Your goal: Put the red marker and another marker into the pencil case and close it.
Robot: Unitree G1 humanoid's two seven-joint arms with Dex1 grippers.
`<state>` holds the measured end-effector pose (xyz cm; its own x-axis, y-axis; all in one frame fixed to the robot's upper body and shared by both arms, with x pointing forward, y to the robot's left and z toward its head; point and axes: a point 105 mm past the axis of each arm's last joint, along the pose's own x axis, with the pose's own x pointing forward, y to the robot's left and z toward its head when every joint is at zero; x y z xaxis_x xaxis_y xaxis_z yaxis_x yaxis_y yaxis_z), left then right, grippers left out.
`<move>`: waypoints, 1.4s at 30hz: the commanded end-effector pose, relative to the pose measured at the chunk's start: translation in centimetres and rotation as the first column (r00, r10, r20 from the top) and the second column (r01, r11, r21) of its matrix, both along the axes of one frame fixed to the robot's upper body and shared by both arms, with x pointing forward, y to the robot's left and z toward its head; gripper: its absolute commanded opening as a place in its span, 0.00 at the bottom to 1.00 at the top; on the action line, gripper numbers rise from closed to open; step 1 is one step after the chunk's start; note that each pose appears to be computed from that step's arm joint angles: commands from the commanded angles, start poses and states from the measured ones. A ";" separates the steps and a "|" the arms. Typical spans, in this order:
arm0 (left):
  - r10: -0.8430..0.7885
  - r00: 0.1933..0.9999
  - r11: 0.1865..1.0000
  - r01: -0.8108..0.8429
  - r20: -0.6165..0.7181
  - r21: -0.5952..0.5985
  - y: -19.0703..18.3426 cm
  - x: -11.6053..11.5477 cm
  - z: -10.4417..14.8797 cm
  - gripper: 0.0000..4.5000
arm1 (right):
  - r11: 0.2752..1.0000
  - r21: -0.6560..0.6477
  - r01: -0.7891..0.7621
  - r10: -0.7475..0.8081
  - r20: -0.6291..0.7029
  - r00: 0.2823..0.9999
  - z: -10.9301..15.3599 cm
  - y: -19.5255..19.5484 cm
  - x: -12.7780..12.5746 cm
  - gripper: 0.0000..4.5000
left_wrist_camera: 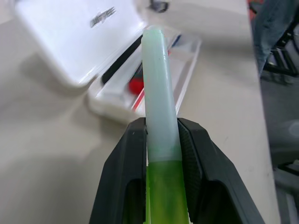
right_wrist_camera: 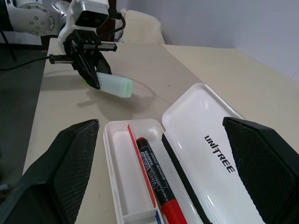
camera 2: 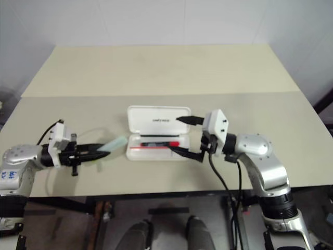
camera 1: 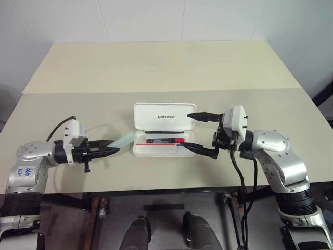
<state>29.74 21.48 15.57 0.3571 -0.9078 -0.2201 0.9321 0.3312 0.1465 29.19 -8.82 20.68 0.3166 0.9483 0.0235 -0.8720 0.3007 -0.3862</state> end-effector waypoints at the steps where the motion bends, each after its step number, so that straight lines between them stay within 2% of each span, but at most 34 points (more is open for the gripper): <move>1: -0.105 0.991 0.994 0.102 0.085 0.044 -2.7 0.9 1.7 0.19 | 1.000 0.023 0.016 -0.016 0.038 0.999 0.7 0.3 -0.3 1.00; 5: -0.163 0.981 0.986 0.158 0.105 0.051 -5.4 2.4 1.8 0.19 | 0.998 0.037 0.051 -0.053 0.048 0.997 1.1 0.4 -0.5 1.00; 12: -0.261 0.964 0.965 0.258 0.059 0.047 -7.6 2.8 1.2 0.19 | 0.994 0.053 0.095 -0.098 0.057 0.994 1.9 0.3 -1.1 1.00; 22: -0.335 0.941 0.938 0.338 -0.054 0.081 -8.1 2.8 -0.4 0.19 | 0.983 0.066 0.170 -0.173 0.051 0.984 2.0 -0.3 -1.2 1.00; 29: -0.332 0.942 0.936 0.336 -0.057 0.106 -8.5 4.0 -1.1 0.19 | 0.976 0.074 0.204 -0.207 0.035 0.978 0.4 -1.5 -1.6 1.00; 35: -0.356 0.933 0.927 0.360 -0.050 0.103 -9.2 4.1 -1.2 0.19 | 0.975 0.067 0.212 -0.214 0.025 0.976 -0.9 -2.3 -1.8 1.00; 42: -0.380 0.924 0.918 0.383 -0.052 0.101 -9.9 4.1 -1.2 0.19 | 0.971 -0.019 0.240 -0.240 -0.004 0.971 -3.0 -5.6 -2.0 1.00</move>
<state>33.71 11.93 13.61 -0.0074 -0.9458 -0.3248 0.9937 -0.0434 0.1036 27.56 -14.00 16.76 0.5419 0.8402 -0.0207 -0.7915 0.5019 -0.3488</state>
